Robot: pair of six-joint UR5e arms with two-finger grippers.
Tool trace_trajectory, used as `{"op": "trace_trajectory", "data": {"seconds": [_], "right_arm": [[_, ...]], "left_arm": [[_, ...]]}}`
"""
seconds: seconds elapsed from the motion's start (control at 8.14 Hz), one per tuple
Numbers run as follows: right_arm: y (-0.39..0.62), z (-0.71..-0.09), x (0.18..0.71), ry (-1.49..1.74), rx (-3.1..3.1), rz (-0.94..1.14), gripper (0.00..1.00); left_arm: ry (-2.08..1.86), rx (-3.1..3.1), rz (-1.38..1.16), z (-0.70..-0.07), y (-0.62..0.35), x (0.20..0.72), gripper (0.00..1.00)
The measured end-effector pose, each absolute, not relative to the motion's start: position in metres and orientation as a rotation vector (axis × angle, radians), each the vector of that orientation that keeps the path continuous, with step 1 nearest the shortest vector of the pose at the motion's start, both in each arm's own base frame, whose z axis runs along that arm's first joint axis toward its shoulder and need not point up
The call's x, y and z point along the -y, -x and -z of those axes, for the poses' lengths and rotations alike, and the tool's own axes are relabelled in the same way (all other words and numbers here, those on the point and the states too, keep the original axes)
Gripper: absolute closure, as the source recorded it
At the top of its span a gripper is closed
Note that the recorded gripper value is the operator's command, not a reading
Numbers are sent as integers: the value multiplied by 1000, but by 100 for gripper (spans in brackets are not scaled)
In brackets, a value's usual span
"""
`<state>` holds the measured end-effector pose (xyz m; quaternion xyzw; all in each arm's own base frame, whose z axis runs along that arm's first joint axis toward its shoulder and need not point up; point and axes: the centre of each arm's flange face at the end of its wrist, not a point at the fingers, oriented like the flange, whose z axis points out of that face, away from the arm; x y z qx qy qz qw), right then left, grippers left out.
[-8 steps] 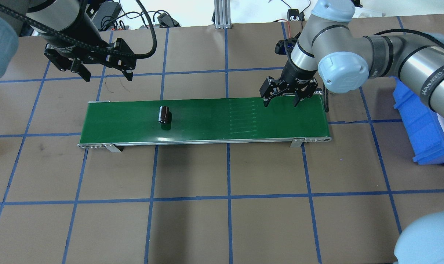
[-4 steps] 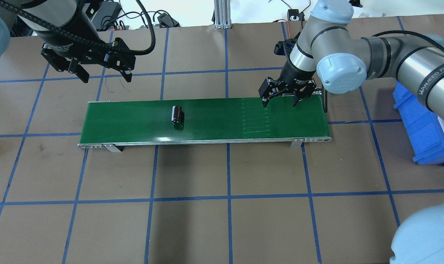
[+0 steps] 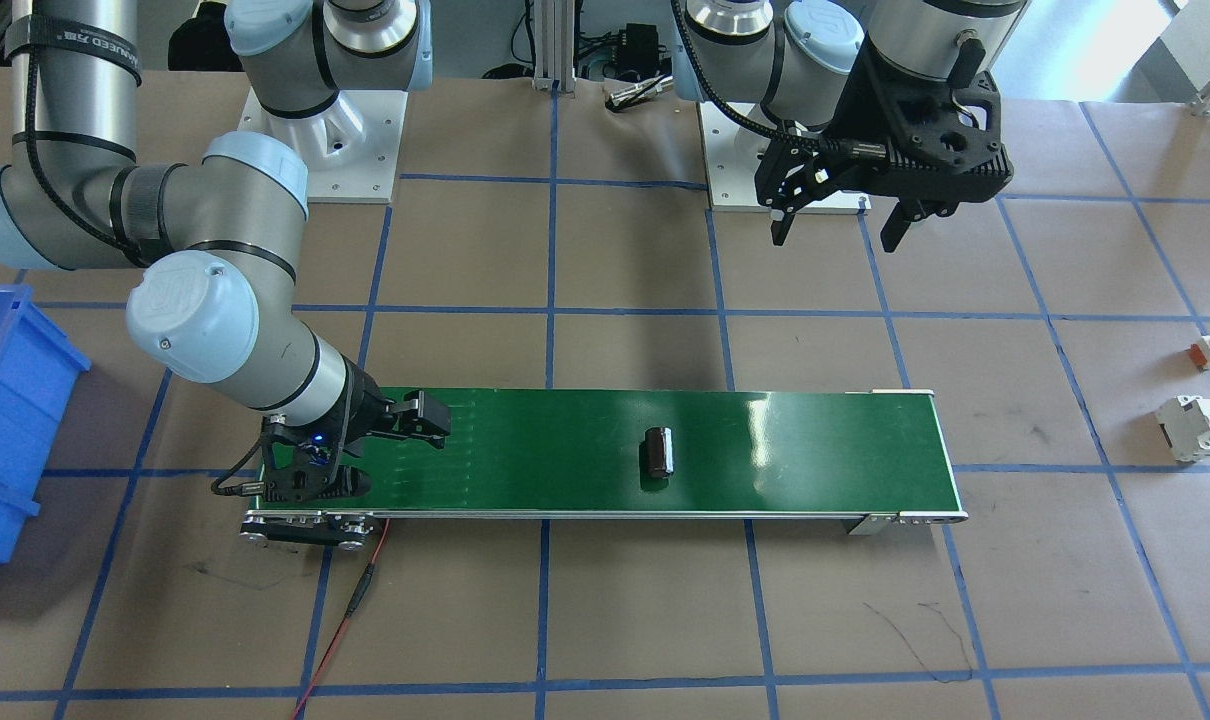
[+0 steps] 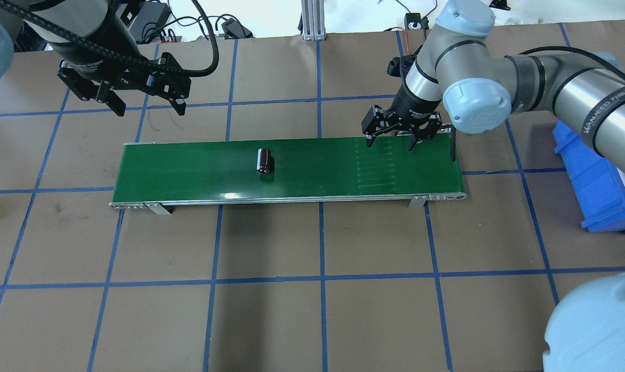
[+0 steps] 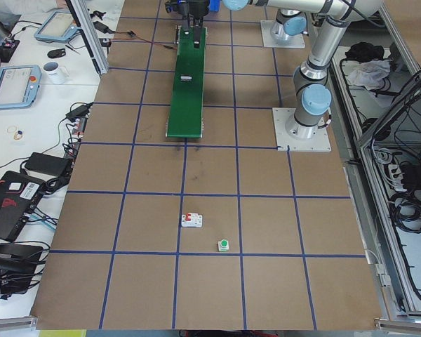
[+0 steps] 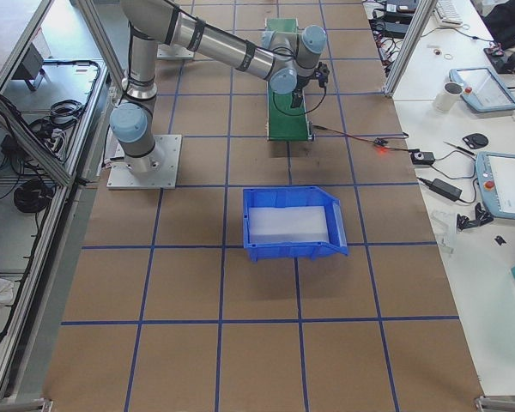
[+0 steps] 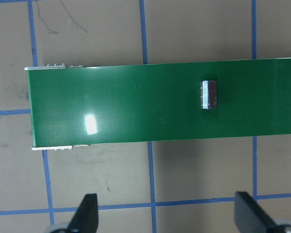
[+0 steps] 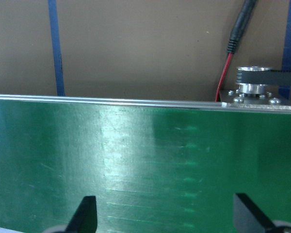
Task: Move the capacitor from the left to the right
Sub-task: 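Hold the right gripper open over the belt as the capacitor rides toward it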
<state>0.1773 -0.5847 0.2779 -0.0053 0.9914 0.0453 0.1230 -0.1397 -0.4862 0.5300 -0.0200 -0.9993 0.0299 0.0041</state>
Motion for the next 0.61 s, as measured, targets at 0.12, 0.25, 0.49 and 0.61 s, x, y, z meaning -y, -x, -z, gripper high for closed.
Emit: {"op": "trace_trajectory", "data": {"seconds": [0.12, 0.25, 0.49, 0.61], "right_arm": [[-179, -277, 585, 4, -2878, -135, 0], [-181, -276, 585, -1, -2855, -137, 0], [-184, -275, 585, -3, -2834, -142, 0], [-184, -275, 585, -3, -2832, -143, 0]], "left_arm": [[63, 3131, -92, -530, 140, 486, 0], [63, 3131, -93, -530, 140, 486, 0], [63, 3130, -94, -530, 140, 486, 0], [62, 3129, -96, -531, 140, 486, 0]]}}
